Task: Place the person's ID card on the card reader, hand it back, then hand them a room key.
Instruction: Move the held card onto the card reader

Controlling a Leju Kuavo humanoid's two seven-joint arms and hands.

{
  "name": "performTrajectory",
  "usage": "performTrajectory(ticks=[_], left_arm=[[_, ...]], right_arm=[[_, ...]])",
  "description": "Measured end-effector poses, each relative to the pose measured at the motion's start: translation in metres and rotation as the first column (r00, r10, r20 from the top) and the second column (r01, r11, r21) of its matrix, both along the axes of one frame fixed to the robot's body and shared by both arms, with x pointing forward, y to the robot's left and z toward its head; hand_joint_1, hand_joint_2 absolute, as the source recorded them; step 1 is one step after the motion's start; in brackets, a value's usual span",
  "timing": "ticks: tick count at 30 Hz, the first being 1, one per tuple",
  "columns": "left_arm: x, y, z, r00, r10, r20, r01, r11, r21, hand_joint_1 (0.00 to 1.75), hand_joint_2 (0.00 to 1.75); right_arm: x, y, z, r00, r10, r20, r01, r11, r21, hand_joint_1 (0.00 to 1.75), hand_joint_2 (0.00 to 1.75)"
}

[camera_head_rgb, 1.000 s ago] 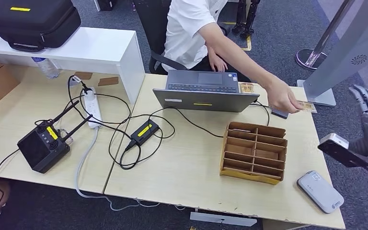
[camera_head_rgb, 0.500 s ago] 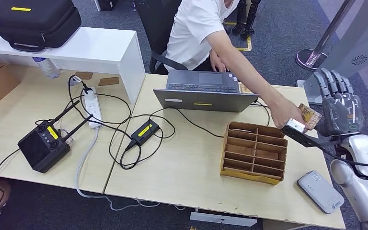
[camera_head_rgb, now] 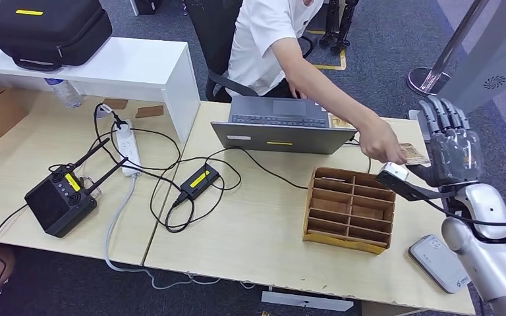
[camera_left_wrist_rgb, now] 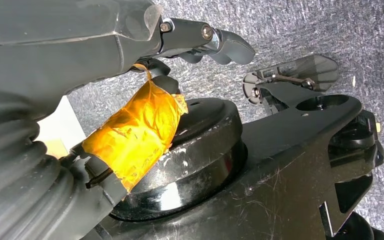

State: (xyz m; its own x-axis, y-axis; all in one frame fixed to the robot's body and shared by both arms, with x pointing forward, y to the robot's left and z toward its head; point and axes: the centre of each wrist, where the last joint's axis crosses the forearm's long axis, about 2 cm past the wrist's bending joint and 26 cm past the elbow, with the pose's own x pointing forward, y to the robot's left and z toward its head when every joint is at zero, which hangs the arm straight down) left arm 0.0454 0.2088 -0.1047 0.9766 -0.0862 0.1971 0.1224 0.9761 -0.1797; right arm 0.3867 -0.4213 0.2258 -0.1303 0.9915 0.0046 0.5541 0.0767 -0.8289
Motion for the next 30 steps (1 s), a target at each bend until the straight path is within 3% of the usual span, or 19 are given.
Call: performTrajectory(ticks=[5, 9, 30], left_arm=[[0.0000, 0.0000, 0.0000, 1.000, 0.000, 0.000, 0.000, 1.000, 0.000, 0.00, 1.75], [0.0000, 0.0000, 0.0000, 1.000, 0.000, 0.000, 0.000, 1.000, 0.000, 0.00, 1.75], [0.0003, 0.0000, 0.0000, 1.000, -0.014, 0.009, 0.014, 1.000, 0.003, 0.00, 1.75]], right_arm=[[0.0001, 0.0006, -0.0003, 1.000, 0.001, -0.001, -0.001, 1.000, 0.001, 0.00, 1.75], [0.0001, 0.0007, -0.0004, 1.000, 0.002, -0.001, -0.002, 1.000, 0.003, 1.75, 1.75], [-0.0012, 0.0004, -0.0033, 1.000, 0.017, -0.014, -0.016, 0.999, 0.047, 1.75, 1.75]])
